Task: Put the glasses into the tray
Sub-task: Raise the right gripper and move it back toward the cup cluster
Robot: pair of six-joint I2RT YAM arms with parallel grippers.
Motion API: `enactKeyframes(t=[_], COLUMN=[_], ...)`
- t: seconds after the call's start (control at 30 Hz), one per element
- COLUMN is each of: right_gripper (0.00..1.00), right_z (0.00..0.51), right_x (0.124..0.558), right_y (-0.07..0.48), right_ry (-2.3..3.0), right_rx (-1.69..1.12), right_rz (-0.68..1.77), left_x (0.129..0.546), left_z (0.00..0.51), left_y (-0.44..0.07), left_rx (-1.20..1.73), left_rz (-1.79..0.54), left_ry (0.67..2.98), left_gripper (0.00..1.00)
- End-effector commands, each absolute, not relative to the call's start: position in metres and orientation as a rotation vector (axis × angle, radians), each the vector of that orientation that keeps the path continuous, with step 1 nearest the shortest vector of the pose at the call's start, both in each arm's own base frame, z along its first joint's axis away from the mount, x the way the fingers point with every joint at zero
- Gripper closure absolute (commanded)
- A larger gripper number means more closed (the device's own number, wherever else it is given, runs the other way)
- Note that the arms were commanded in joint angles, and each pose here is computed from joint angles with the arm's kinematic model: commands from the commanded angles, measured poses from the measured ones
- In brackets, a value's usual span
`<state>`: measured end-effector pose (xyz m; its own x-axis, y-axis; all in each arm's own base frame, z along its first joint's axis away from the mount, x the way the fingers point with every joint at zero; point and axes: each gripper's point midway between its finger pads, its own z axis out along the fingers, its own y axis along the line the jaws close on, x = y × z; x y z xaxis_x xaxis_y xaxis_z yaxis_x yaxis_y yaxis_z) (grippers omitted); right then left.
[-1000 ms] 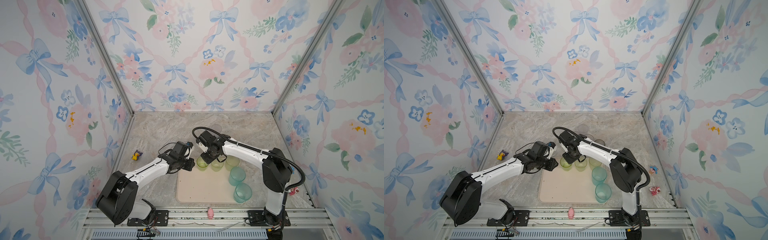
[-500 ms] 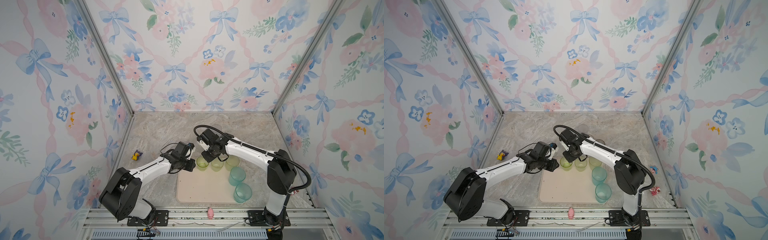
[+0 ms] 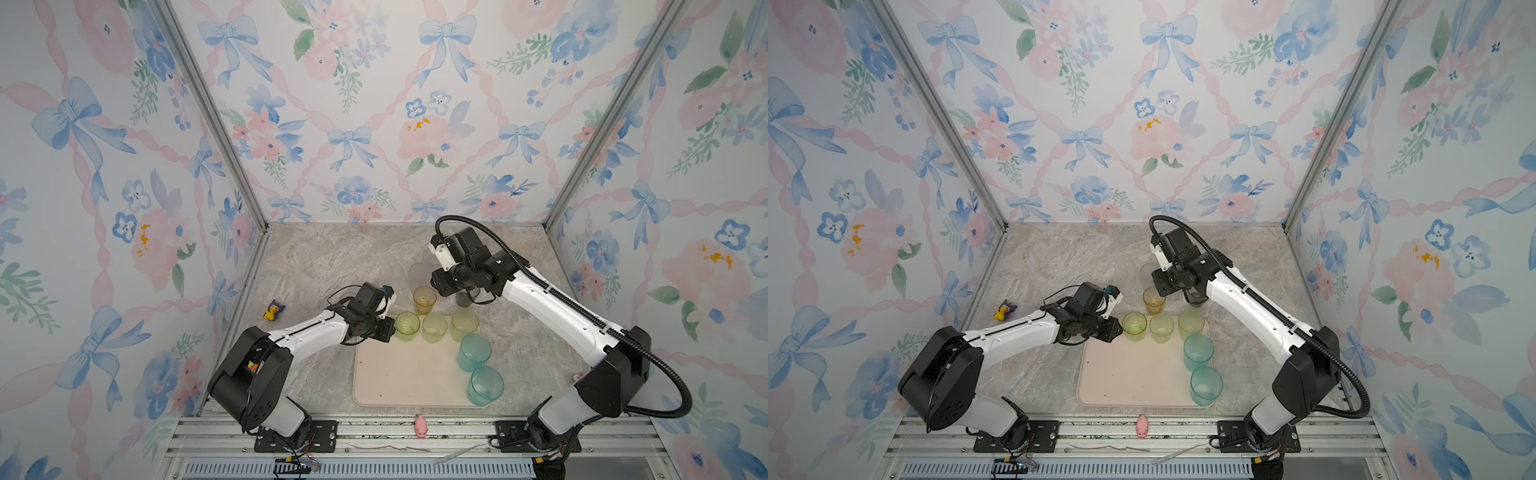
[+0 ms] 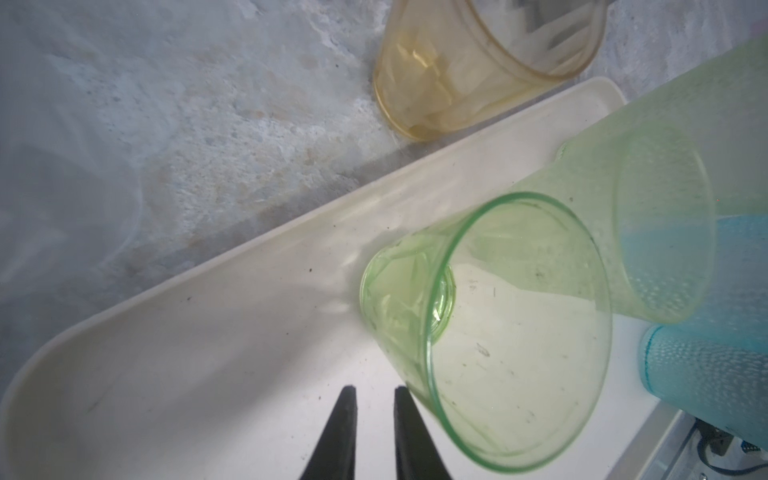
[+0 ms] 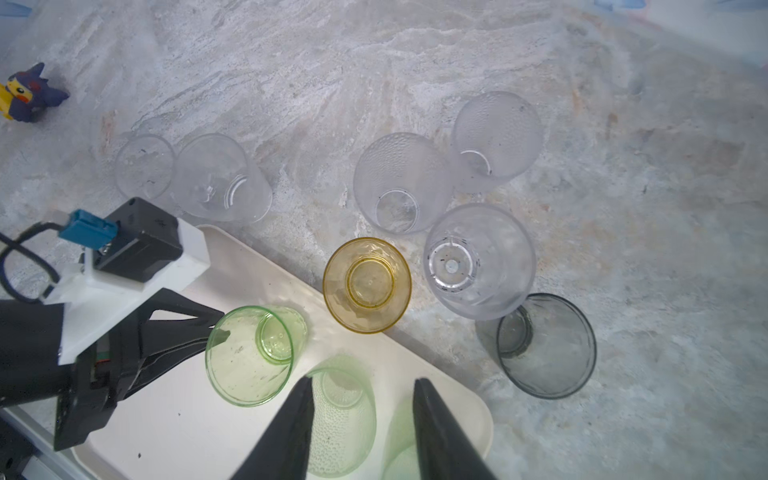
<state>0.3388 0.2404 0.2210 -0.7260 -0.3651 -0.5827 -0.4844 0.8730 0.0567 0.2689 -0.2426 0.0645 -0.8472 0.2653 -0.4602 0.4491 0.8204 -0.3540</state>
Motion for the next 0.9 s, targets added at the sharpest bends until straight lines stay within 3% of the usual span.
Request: enactKeyframes(t=[0.0,0.3,0.5,0.87], right_gripper=[0.57,0.57,0.66,0.74], right_z=[0.219,0.214,0.216,0.190], right_x=[0.336,0.359,0.382,0.402], right_y=[0.233,0.202,0.192,0.229], right_ry=[2.481,2.509,2.524,2.623], right_rx=[-0.578,-0.459,-0.434,-0.528], right_rz=[0.302,0.251,0.228,0.351], left_x=[0.272,0.276,0.286,0.312], left_z=[0.069,0.074,0.099,0.159], left_y=[-0.252,-0.241,-0.219,-0.206], left_rx=[0.560,0.530,0.463,0.421], left_rz=[-0.673,-0.607,-0.568,-0.552], left_ry=[2.590,2.572,2.519,2.361], left_gripper=[0.80,0.77,0.75,0.75])
